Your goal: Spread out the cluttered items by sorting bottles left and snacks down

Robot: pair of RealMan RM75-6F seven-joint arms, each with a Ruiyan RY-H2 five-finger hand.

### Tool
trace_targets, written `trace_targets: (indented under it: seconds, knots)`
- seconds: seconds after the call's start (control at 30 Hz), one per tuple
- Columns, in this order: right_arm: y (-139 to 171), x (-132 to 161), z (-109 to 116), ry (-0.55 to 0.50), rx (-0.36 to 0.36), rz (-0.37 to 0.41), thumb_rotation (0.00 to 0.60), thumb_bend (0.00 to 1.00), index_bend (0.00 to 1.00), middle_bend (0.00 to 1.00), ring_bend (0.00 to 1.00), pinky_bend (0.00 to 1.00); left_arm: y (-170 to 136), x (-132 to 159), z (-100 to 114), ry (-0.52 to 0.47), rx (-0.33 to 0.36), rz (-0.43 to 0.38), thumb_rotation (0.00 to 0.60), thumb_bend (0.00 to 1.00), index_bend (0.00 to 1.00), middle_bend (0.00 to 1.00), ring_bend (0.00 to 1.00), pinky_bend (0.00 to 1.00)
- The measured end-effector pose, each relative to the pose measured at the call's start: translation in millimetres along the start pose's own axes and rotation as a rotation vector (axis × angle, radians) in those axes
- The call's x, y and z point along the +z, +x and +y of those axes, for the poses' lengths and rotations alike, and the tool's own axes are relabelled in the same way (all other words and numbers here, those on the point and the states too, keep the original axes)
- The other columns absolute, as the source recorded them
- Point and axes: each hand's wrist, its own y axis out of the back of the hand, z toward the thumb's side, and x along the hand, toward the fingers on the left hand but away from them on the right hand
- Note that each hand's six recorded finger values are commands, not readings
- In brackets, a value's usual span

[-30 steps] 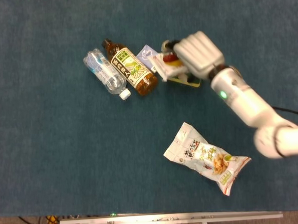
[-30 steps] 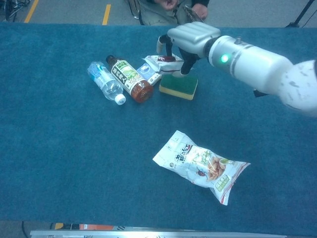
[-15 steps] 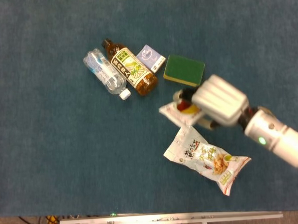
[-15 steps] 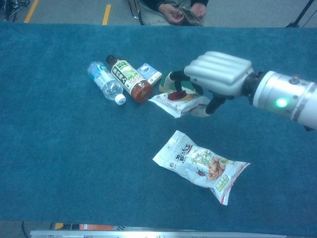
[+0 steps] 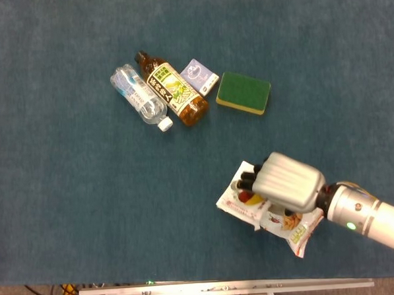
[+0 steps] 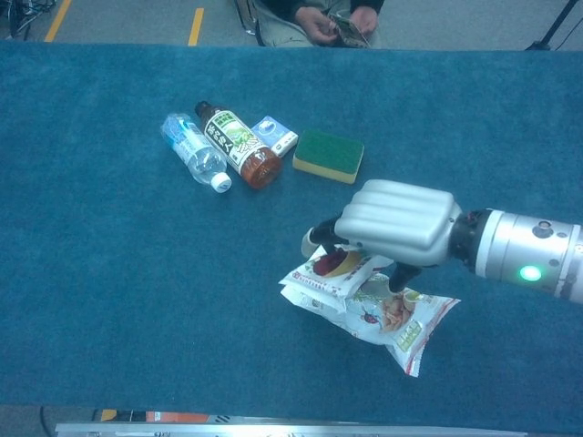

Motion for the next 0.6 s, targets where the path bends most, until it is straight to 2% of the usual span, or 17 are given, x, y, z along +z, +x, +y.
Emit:
trace_targets:
  seconds: [0.13,0.2,0.6]
  knots:
    - [1.7,1.0,-2.4,-0.001,0.007,0.000,0.600,0.23,0.07,0.37,0.37,0.54,0.7,2.1,-0.4,0.000,0.001,-0.007,0.600,0.26,0.20,0.15,0.05,0.16]
    - [2.6,0.7,-0.9,-0.007,-0.001,-0.003,0.600,0.23,0.02,0.35,0.35,0.53,0.8,2.1,0.0,0.000,0.003,-0.006,0.600,0.26,0.20,0.15,0.05,0.16]
    - [10.0,-3.0,4.4,-0.016,-0.022,-0.015,0.600,0.23,0.00,0.30,0.31,0.51,0.5,2.1,0.3,0.000,0.004,-0.005,0.600,0.26,0.20,0.15,0.05,0.16]
